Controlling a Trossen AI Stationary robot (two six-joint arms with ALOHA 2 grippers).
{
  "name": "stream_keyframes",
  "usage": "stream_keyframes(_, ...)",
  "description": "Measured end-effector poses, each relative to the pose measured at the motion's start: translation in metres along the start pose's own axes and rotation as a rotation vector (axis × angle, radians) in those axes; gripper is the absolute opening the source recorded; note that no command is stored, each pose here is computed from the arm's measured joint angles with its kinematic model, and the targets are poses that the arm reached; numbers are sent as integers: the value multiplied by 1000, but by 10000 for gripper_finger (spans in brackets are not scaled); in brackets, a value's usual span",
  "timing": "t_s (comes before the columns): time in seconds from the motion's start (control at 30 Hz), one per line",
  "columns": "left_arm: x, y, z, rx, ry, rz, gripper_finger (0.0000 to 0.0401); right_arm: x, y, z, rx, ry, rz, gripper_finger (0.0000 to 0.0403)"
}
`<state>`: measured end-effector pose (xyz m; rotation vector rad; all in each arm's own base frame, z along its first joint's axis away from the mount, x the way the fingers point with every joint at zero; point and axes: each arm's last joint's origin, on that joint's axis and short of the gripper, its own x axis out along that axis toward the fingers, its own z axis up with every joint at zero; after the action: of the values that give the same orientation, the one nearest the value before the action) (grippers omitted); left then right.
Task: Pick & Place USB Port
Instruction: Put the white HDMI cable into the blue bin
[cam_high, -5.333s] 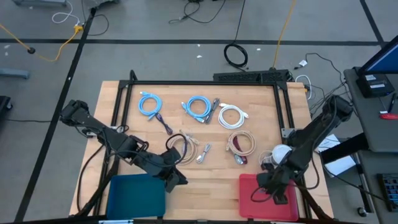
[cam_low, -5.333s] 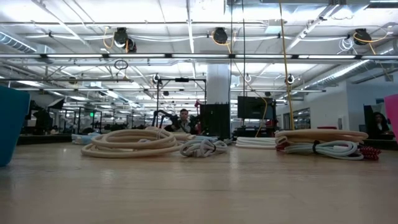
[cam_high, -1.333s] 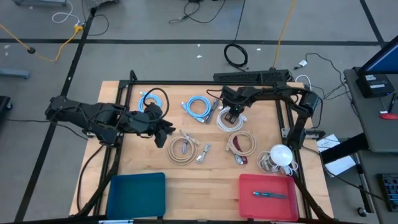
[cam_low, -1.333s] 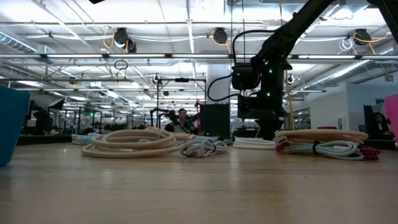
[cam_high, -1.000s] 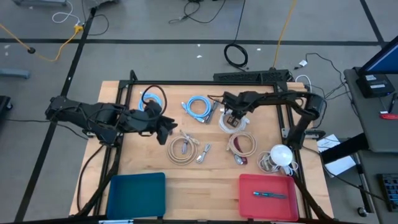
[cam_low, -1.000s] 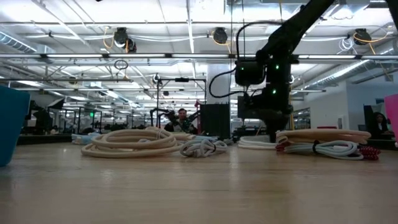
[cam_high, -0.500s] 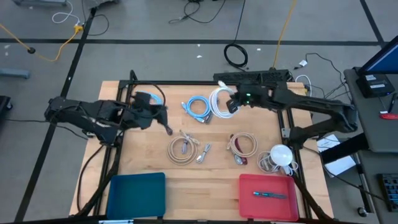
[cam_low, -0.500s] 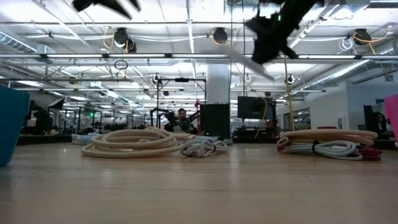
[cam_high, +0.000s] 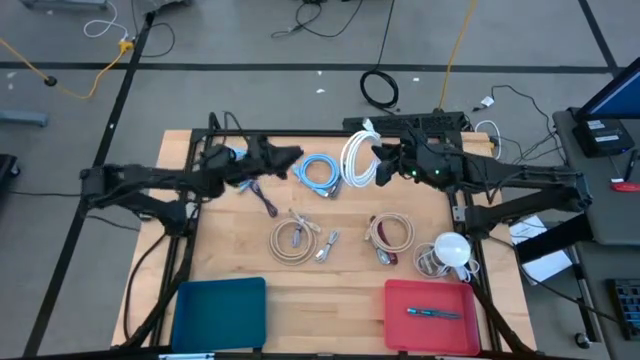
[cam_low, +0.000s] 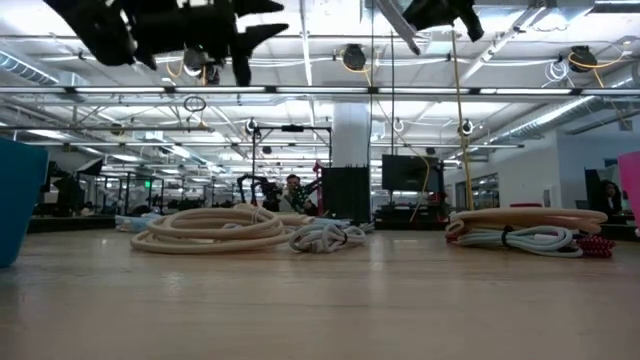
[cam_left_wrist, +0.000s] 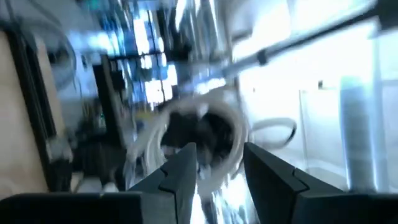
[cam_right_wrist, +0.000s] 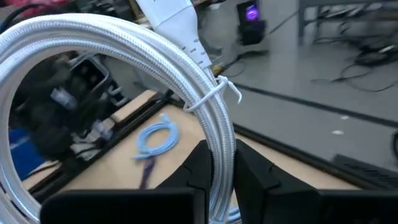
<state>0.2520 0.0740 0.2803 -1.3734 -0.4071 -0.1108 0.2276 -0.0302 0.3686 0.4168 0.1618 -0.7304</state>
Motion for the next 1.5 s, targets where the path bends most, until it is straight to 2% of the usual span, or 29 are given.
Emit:
stream_keyframes(0.03, 5, -1, -1, 8, 39, -6, 136, 2, 1, -1, -2, -6, -11, 31)
stream_keyframes(0.1, 23, -10, -7, 101, 128, 15, 140, 7, 3, -4, -11, 3, -28, 31)
stream_keyframes(0.23, 51, -22, -16, 365, 308, 306, 165, 21, 8, -15, -27, 41, -51, 31)
stream_keyframes(0.27, 55, -29, -17, 424, 323, 363, 174, 24, 9, -18, -31, 51, -56, 31)
stream_keyframes(0.37, 68, -54, -15, 579, 327, 439, 203, 33, 12, -24, -42, 70, -64, 31)
stream_keyframes(0.47, 74, -65, -12, 649, 352, 479, 228, 39, 16, -29, -45, 85, -51, 31)
stream_keyframes(0.57, 77, -68, -6, 663, 353, 509, 241, 44, 18, -31, -38, 91, -48, 31)
stream_keyframes(0.73, 81, -51, -2, 637, 397, 545, 243, 46, 18, -34, -46, 102, -56, 31)
stream_keyframes(1.03, 93, -39, -10, 590, 438, 479, 244, 46, 17, -36, -59, 118, -62, 31)
stream_keyframes(1.5, 88, -57, -14, 614, 466, 397, 244, 46, 16, -35, -65, 115, -64, 31)
